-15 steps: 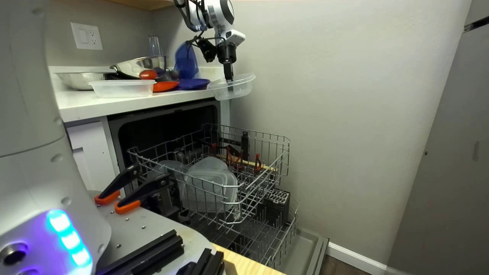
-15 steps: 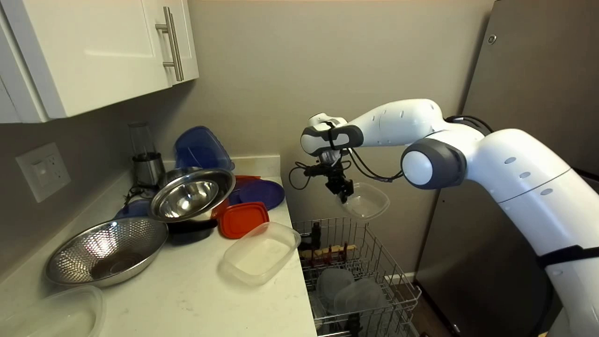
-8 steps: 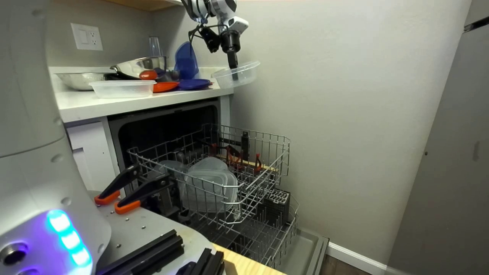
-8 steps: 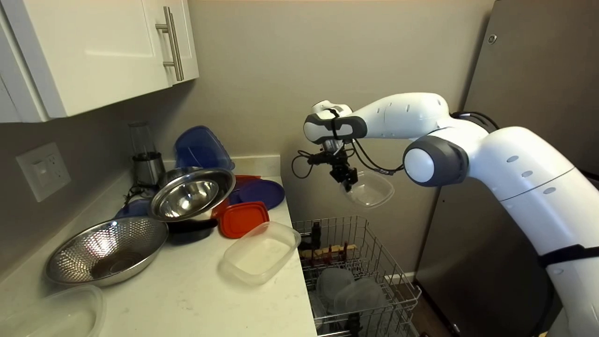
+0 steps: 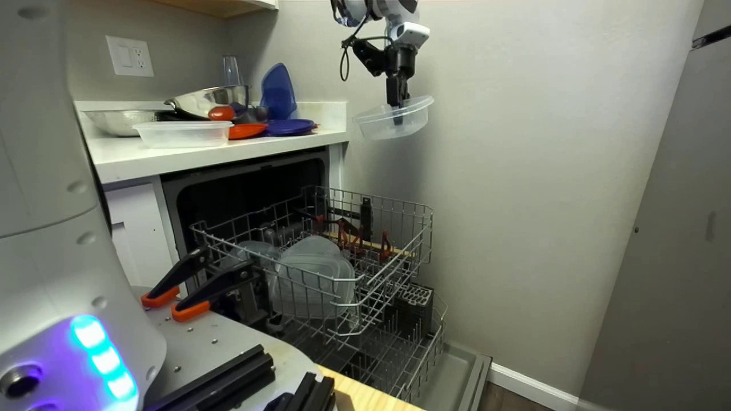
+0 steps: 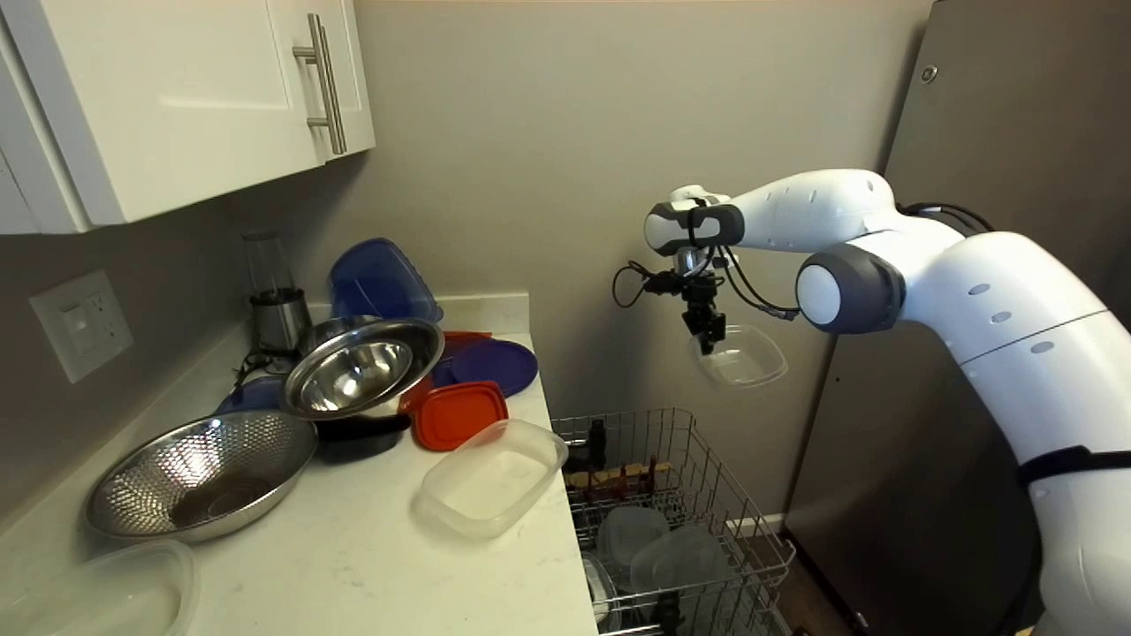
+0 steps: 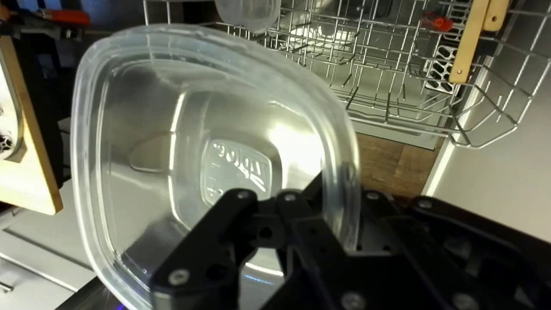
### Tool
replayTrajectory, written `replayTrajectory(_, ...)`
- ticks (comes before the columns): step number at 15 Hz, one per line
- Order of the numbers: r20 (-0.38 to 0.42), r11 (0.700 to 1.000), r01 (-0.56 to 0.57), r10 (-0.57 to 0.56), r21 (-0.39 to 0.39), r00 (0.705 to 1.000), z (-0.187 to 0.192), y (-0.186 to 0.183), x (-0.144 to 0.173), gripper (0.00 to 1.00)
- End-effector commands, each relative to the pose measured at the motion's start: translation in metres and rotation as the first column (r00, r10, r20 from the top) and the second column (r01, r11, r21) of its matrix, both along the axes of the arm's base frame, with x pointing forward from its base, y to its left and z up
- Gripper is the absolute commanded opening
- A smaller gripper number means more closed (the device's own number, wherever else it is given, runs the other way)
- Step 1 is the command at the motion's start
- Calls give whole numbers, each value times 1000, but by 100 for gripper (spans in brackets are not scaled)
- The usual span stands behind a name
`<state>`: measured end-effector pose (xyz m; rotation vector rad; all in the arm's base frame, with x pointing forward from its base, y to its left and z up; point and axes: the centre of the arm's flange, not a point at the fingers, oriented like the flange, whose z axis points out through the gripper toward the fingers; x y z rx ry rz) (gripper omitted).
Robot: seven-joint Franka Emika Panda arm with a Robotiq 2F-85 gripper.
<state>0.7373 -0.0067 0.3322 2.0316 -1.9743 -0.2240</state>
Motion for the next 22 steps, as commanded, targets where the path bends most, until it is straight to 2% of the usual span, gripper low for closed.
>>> replayTrajectory(1, 24, 992, 92, -95, 91, 995, -33, -37, -21, 1)
replayTrajectory(2, 46, 988, 105, -111, 112, 993, -42, -47, -21, 1)
replayTrajectory(3, 21, 995, 74, -76, 60, 997, -29, -39, 0, 6)
replayTrajectory(6, 26, 992, 101, -103, 78, 994, -45, -53, -2, 6)
replayTrajectory(22, 26, 992, 93, -95, 84, 995, -45, -46, -1, 6)
